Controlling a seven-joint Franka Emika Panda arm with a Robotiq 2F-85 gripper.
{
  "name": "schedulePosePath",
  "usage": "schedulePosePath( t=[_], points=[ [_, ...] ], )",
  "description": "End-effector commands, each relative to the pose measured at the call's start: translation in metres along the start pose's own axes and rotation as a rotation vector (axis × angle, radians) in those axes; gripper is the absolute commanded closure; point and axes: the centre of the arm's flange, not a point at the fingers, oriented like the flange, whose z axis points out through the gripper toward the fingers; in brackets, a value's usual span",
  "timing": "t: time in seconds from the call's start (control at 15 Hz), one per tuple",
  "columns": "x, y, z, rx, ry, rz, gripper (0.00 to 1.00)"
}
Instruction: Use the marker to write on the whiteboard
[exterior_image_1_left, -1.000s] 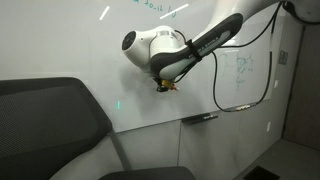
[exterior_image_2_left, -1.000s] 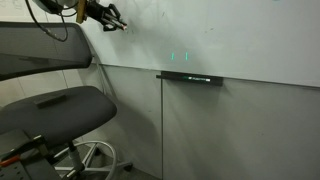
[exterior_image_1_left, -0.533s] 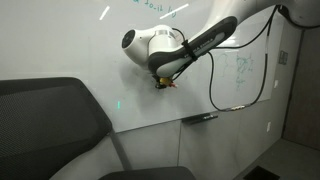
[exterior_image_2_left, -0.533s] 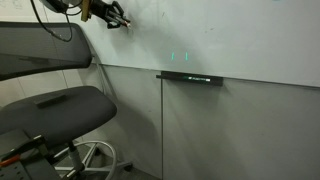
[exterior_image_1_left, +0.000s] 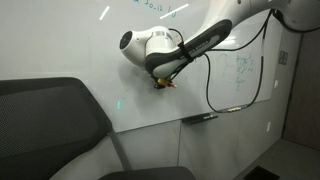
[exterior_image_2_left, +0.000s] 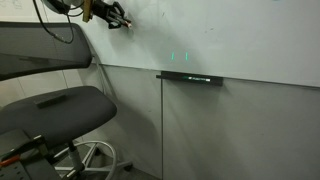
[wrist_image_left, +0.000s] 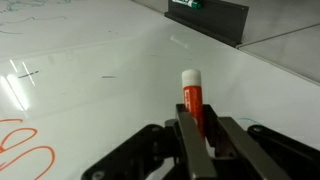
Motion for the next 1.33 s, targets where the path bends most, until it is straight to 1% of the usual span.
schedulePosePath(
  t=[0.0,0.33,0.87,1.07,1.27],
  points=[
    [0.020,0.006,-0.010,-0.026,0.023,0.014,0.95],
    [0.018,0.012,-0.034,-0.057,0.063,0.025,0.95],
    [0.013,0.020,-0.079,-0.136,0.155,0.032,0.95],
    [0.010,0.022,-0.081,-0.141,0.160,0.027,0.95],
    [-0.002,0.029,-0.072,-0.165,0.133,0.024,0.95]
  ],
)
